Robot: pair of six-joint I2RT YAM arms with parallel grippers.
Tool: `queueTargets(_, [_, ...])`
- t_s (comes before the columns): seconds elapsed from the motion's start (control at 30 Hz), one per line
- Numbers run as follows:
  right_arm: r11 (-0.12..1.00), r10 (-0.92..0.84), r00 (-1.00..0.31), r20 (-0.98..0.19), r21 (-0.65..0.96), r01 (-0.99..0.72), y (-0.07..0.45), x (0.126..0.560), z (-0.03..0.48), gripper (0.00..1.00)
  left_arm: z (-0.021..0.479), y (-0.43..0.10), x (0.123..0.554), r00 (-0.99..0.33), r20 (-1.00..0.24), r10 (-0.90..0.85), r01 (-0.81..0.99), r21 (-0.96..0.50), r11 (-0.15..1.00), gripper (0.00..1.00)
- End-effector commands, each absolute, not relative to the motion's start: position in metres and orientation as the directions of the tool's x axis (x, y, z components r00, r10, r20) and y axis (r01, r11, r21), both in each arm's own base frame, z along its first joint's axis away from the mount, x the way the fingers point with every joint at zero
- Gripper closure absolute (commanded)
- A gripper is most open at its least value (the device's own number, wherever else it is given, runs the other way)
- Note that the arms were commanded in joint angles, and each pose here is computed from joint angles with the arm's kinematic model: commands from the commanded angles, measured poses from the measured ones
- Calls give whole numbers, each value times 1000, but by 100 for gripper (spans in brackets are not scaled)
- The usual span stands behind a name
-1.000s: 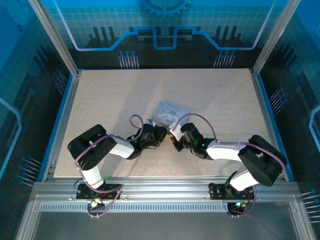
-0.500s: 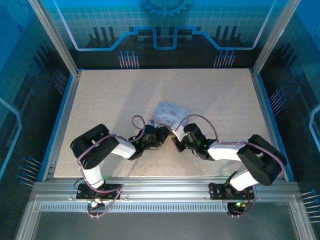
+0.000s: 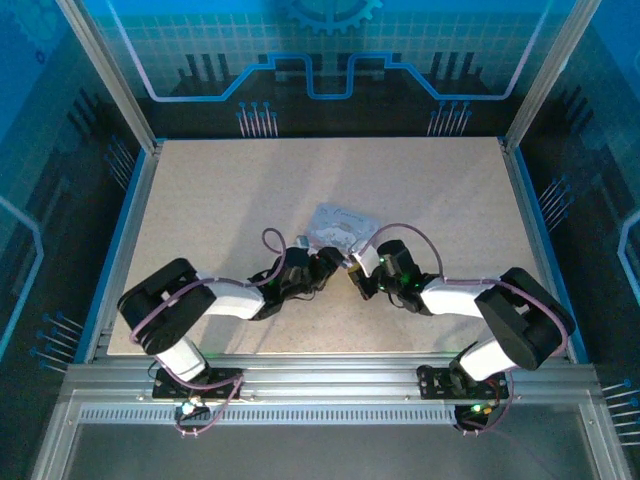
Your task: Unlock a padlock with a key
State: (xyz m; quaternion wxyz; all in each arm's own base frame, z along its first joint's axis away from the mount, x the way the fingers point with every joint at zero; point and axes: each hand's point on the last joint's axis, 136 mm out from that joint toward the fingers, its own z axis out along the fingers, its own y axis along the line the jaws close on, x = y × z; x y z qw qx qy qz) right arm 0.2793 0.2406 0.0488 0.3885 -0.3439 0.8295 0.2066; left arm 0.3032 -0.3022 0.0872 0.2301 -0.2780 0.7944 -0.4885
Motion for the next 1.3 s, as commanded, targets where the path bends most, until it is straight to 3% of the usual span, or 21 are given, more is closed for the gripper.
queueTargets(0.0, [665, -383, -533, -754, 175, -726, 241, 275, 45, 100, 87, -284, 304, -723, -168, -670, -204, -875, 440, 39])
queueTargets(0.2, [668, -294, -635, -714, 322, -671, 230, 278, 49, 100, 100, -265, 305, -707, -250, -662, -182, -840, 512, 38])
queueTargets(0.47, [687, -170, -785, -596, 499, -528, 209, 279, 42, 100, 122, -225, 312, -658, -377, -651, -186, -757, 626, 29])
queueTargets(0.77, [688, -157, -855, -494, 567, -453, 204, 276, 26, 100, 133, -215, 334, -694, -451, -561, -133, -686, 715, 24])
queueTargets(1.0, [693, -137, -870, -473, 582, -426, 203, 281, 22, 100, 115, -230, 352, -768, -426, -479, -120, -638, 760, 22])
queueTargets(1.27, [693, -98, -856, -508, 583, -425, 196, 285, 29, 80, 104, -241, 370, -808, -415, -418, -95, -609, 788, 21])
